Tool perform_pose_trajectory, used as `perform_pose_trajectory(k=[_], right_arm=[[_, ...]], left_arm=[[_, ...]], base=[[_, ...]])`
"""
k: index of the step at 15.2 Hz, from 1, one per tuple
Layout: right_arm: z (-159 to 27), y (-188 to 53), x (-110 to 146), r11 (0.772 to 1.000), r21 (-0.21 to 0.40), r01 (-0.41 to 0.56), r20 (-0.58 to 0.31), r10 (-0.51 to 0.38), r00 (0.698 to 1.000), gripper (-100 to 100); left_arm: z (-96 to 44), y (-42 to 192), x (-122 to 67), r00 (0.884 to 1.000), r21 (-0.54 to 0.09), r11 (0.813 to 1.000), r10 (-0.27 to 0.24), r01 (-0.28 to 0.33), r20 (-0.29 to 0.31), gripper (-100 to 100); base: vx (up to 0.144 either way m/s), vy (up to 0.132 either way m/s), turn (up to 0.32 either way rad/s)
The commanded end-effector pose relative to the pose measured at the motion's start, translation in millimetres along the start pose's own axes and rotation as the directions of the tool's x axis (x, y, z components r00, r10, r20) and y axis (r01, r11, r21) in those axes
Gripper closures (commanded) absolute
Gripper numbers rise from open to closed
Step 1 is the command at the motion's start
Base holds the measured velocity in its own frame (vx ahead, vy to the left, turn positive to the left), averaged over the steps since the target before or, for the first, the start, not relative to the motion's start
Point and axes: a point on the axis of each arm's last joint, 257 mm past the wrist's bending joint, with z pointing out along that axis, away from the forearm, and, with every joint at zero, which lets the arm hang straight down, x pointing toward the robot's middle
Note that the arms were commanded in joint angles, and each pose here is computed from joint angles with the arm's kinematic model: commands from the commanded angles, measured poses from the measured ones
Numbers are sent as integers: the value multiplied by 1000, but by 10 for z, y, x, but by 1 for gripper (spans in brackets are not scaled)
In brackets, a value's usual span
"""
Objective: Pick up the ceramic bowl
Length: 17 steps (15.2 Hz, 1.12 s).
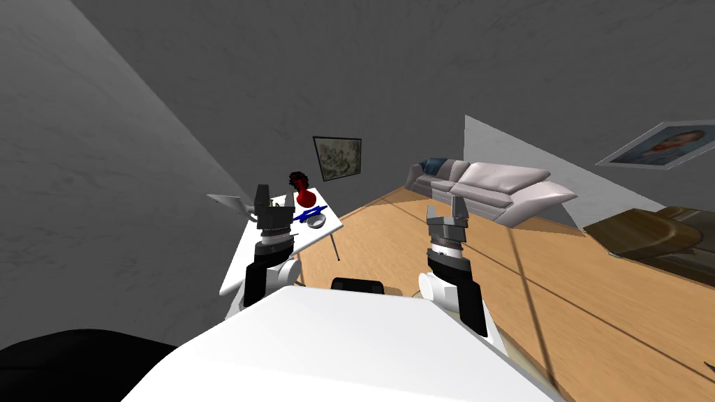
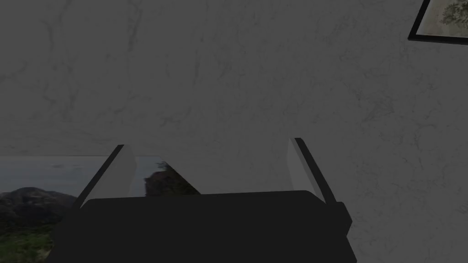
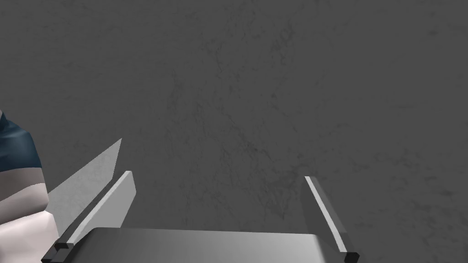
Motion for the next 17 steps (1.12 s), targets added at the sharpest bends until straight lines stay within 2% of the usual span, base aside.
perform_pose_trajectory(k=[1, 5, 6, 7, 8, 9, 10, 11, 12, 16, 17], right_arm=[[0, 0, 0, 1000, 0, 0, 0, 0, 1000, 0], [0, 0, 0, 1000, 0, 0, 0, 0, 1000, 0], [0, 0, 0, 1000, 0, 0, 0, 0, 1000, 0], [0, 0, 0, 1000, 0, 0, 0, 0, 1000, 0], [0, 0, 0, 1000, 0, 0, 0, 0, 1000, 0], [0, 0, 0, 1000, 0, 0, 0, 0, 1000, 0], [0, 0, 0, 1000, 0, 0, 0, 0, 1000, 0], [0, 0, 0, 1000, 0, 0, 0, 0, 1000, 0], [0, 0, 0, 1000, 0, 0, 0, 0, 1000, 0], [0, 0, 0, 1000, 0, 0, 0, 0, 1000, 0], [0, 0, 0, 1000, 0, 0, 0, 0, 1000, 0]], left_arm=[[-2, 97, 31, 1000, -32, 999, -2, 1, -31, -100], [-21, 335, 57, 997, -114, 993, -14, 6, -72, -100], [-21, 335, 57, 997, -114, 993, -14, 6, -72, -100], [-35, 442, 61, 996, -151, 988, -21, 8, -85, -100], [-35, 442, 61, 996, -151, 988, -21, 8, -85, -100], [-51, 547, 60, 995, -187, 982, -28, 10, -97, -100], [-54, 560, 61, 995, -192, 981, -28, 9, -97, -100], [-74, 668, 58, 993, -229, 973, -37, 11, -108, -100], [-79, 688, 59, 993, -237, 971, -37, 10, -109, -100], [-152, 968, 45, 990, -335, 942, -56, 10, -129, -100], [-152, 970, 45, 990, -336, 942, -56, 10, -129, -100]], base=[[6, -12, 25], [28, -46, 39], [26, -39, 23], [24, -38, 33], [20, -36, 28], [27, -43, 35], [30, -41, 39], [36, -45, 46], [35, -46, 36], [31, -51, 44], [24, -34, 15]])
